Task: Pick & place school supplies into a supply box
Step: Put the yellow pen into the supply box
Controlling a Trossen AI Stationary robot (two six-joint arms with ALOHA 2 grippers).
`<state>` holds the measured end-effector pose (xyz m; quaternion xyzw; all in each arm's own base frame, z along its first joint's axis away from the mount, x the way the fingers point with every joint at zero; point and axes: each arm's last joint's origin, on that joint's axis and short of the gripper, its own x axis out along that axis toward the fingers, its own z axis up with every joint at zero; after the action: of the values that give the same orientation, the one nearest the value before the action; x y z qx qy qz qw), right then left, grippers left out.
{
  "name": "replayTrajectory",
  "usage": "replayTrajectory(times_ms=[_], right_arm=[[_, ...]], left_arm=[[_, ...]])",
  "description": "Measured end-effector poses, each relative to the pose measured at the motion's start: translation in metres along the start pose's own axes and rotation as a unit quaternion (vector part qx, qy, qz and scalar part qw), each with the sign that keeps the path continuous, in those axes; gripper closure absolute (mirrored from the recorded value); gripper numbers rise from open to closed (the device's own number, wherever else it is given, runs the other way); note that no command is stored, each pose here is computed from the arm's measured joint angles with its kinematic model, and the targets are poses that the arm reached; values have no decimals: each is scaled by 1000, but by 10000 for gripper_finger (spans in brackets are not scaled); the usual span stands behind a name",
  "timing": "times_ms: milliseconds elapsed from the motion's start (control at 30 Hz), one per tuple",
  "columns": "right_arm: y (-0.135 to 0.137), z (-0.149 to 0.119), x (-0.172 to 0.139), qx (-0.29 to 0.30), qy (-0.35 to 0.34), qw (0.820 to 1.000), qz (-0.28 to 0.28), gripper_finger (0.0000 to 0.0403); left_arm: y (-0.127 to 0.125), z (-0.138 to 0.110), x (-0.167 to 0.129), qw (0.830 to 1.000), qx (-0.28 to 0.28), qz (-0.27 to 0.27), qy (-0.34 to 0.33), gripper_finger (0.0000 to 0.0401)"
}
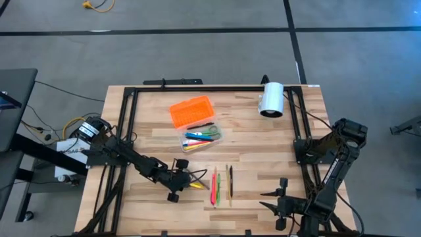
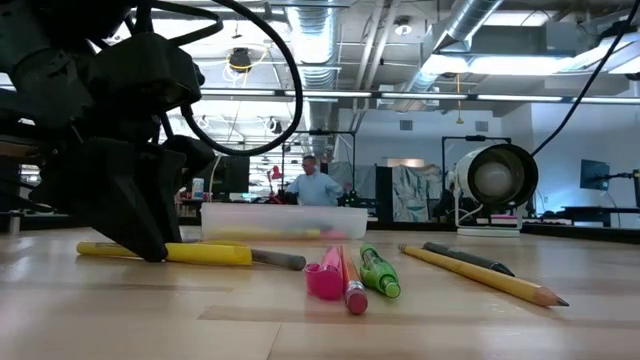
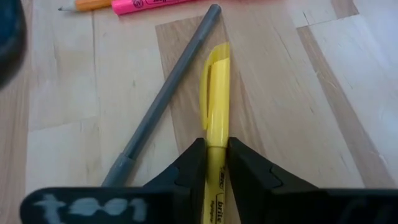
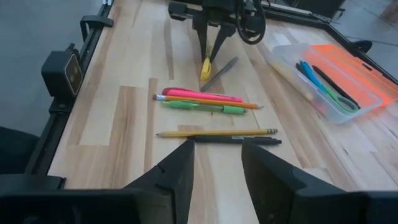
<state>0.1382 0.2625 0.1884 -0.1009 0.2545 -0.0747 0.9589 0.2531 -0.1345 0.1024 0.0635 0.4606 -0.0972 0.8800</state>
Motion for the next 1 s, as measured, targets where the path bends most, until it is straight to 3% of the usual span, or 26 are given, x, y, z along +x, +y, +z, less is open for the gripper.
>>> replayTrajectory(times_ms=[700,1000], right_arm=[[0,0,0,2,-1,1000,1,276],[0,0,0,3,-1,1000,1,276]], left_arm=[[0,-4,-1,999,-34,-7,28,335],[0,-4,-1,999,-33,-8,28,377]])
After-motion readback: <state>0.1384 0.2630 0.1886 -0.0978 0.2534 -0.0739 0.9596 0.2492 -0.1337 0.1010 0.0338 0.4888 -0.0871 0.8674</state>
